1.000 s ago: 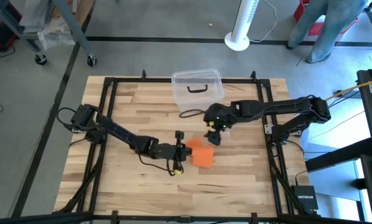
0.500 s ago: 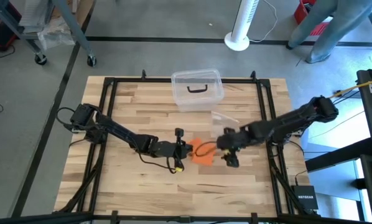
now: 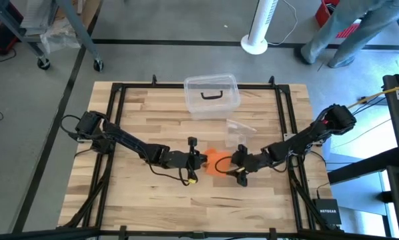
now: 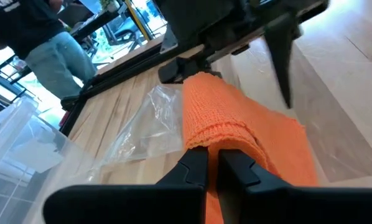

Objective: Roll bandage
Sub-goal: Roll the orange bandage

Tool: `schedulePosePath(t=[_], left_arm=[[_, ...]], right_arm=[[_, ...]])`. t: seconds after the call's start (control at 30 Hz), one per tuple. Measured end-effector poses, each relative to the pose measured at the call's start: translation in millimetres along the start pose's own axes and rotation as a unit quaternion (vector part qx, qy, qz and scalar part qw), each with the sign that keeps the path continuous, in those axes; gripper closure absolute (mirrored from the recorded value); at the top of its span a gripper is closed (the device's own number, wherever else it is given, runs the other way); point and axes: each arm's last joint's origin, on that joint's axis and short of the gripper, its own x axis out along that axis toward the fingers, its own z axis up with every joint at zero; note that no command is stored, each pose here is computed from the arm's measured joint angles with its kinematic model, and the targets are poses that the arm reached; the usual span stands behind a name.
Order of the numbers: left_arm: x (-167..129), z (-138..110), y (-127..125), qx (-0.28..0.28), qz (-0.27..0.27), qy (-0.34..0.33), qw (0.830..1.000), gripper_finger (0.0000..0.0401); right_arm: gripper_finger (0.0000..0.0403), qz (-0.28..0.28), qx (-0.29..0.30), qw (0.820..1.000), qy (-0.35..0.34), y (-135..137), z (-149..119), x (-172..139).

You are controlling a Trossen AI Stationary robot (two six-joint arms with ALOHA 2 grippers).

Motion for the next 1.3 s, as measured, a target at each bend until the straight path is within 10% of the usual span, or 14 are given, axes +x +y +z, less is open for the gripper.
schedulePosePath(t=[0.17,0.5,0.73,1.03,1.3], left_arm=[[1,-1,1,-0.001,0.002,0.001,1.0,0.0396],[1,-1,1,0.002,0.002,0.001,1.0,0.0398],[1,-1,1,0.012,-0.001,0.005,1.0,0.0399],[-5,3,-10,0.017,-0.014,-0.005,1.0,0.0399],[-19,10,-32,0.027,-0.043,-0.024,0.998,0.0398]], right_arm=[[0.0167,0.031,-0.002,0.999,-0.04,5,8,1],[0.0388,0.064,-0.003,0.998,-0.029,9,10,1],[0.0388,0.126,-0.089,0.985,-0.082,53,54,-31],[0.0389,-0.094,-0.206,0.956,-0.184,54,134,-98],[0.0392,-0.207,-0.19,0.945,-0.165,6,157,-99]])
